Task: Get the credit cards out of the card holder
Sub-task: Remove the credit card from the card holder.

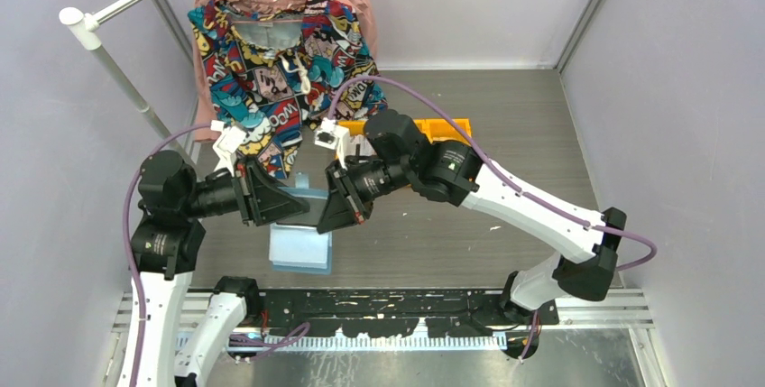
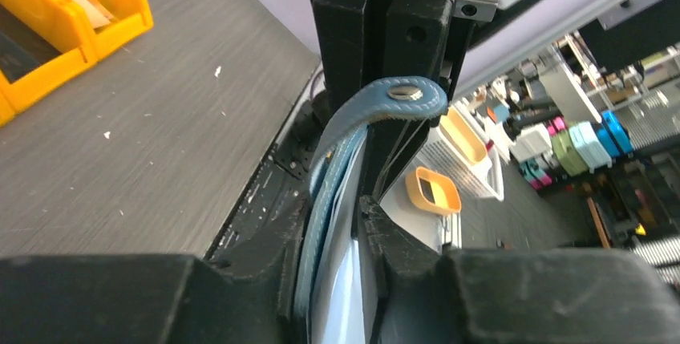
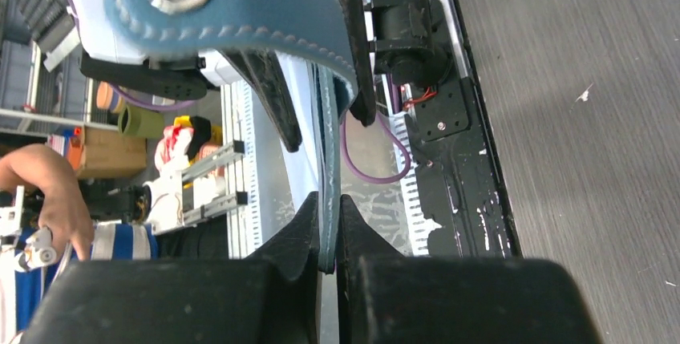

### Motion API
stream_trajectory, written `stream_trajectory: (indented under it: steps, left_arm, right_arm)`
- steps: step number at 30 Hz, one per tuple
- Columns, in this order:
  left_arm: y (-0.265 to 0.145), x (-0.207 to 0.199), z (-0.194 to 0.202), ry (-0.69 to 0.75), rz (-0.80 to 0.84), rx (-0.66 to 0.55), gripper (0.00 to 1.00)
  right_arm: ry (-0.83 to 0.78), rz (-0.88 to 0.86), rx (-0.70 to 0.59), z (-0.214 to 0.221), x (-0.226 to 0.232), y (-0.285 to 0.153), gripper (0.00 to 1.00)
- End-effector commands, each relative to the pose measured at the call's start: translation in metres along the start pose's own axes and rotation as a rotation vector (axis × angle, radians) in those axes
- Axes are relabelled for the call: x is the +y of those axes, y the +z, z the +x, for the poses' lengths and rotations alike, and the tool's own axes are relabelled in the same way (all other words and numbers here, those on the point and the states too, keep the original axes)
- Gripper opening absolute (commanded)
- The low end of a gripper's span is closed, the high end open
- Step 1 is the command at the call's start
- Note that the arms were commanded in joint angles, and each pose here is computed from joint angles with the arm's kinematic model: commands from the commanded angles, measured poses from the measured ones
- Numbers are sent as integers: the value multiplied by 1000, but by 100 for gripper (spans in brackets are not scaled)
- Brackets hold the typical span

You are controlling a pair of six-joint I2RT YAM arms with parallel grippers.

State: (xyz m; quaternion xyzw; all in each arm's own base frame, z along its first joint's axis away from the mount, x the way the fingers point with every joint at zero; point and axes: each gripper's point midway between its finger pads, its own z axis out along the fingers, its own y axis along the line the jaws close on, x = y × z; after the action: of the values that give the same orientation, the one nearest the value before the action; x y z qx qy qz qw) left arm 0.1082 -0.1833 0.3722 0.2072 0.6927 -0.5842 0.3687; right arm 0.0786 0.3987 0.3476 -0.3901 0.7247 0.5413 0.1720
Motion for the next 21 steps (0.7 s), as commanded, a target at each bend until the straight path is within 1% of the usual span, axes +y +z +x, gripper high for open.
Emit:
stream_trajectory:
  steps: [1,4,5,6,8,9,10,11,13,14,16,19,21]
  left_arm:
    - [-5,-22,13,47,142,85,22]
    - [-8,-23,23,36,180,125,3]
    - [-8,-22,24,29,180,129,0]
    - [-7,-21,23,28,172,126,0]
    - [-5,-17,19,42,134,98,0]
    - [-4,-14,15,60,103,72,0]
    - [-3,-8,9,75,57,35,0]
    - [-2,-1,2,93,-2,-12,0]
    - [-3,18,-14,119,-131,-115,0]
    - [-4,27,-21,115,-189,-161,0]
    - [-7,43,-34,100,-278,-240,0]
    - [-12,55,-51,73,-351,-344,0]
    - [-15,59,-58,60,-373,-391,0]
  right_arm:
    - [-87,-42,45,-1,19,-9,1]
    - [-109,-30,61,-5,18,-8,1]
    - [-116,-26,67,-5,17,-8,3]
    - [-121,-19,68,-6,16,-8,9]
    - [-113,49,19,-18,7,-10,38]
    - [-83,113,-40,-30,-4,-14,48]
    - [-49,167,-119,-45,-10,-22,55]
    - [-6,223,-218,-61,-19,-32,59]
    - [76,312,-461,-90,-28,-61,61]
    - [102,303,-576,-98,-23,-78,64]
    - [171,186,-731,-104,-11,-87,65]
    - [268,31,-810,-103,-4,-78,65]
    - [316,-41,-810,-97,-3,-62,64]
